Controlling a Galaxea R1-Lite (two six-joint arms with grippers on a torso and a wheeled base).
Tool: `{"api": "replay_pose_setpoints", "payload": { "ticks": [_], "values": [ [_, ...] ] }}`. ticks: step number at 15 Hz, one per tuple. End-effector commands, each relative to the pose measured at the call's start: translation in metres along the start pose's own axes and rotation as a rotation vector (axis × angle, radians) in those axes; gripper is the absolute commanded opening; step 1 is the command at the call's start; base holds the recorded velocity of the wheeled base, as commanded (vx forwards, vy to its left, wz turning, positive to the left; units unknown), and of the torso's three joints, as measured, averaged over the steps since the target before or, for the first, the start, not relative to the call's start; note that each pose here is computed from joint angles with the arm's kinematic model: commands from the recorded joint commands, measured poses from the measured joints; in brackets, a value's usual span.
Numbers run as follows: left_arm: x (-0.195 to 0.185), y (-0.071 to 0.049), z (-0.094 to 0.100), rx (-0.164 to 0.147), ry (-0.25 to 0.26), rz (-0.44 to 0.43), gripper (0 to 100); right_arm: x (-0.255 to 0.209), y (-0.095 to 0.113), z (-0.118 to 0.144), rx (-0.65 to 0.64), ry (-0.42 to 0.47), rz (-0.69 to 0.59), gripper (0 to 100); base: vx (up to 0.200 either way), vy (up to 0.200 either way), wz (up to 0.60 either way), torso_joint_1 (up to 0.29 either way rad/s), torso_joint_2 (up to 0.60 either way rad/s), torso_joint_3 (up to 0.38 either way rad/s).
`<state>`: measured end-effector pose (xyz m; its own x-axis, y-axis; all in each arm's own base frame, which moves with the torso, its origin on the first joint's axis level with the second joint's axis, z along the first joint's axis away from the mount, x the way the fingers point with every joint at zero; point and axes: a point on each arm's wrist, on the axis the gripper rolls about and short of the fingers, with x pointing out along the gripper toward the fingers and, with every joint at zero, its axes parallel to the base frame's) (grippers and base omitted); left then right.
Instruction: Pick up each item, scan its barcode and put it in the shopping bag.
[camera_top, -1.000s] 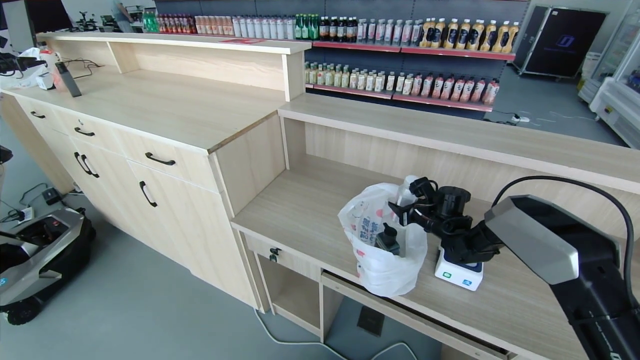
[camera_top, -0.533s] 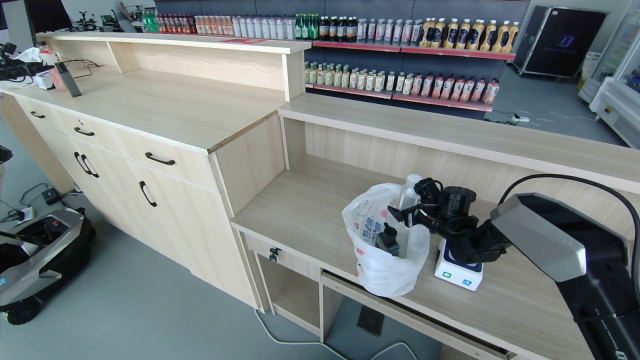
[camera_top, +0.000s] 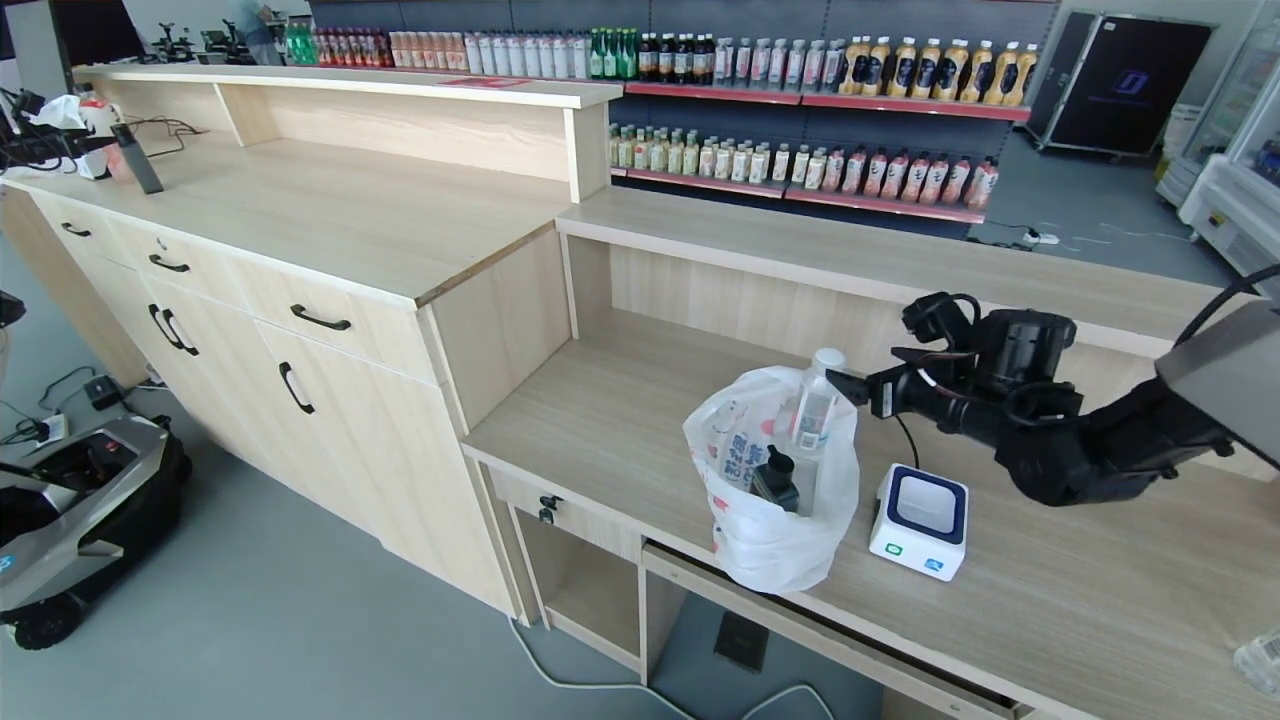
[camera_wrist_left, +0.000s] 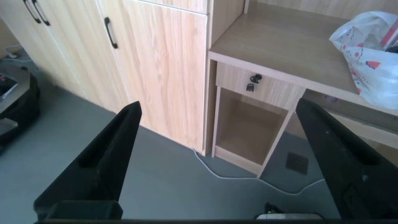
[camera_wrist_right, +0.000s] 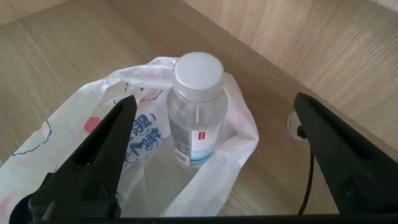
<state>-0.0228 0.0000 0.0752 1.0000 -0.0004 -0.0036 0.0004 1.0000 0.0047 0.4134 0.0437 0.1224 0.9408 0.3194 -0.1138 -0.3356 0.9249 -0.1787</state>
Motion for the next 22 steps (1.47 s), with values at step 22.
{"api": "replay_pose_setpoints", "payload": {
  "ticks": [22],
  "values": [
    [0.0, 0.0, 0.0, 0.0, -0.001, 0.0, 100, -0.207, -0.126, -0.086, 0.205, 0.339, -0.784, 100, 0.0, 0.0, -0.3, 0.001, 0.0, 0.002]
  ]
}}
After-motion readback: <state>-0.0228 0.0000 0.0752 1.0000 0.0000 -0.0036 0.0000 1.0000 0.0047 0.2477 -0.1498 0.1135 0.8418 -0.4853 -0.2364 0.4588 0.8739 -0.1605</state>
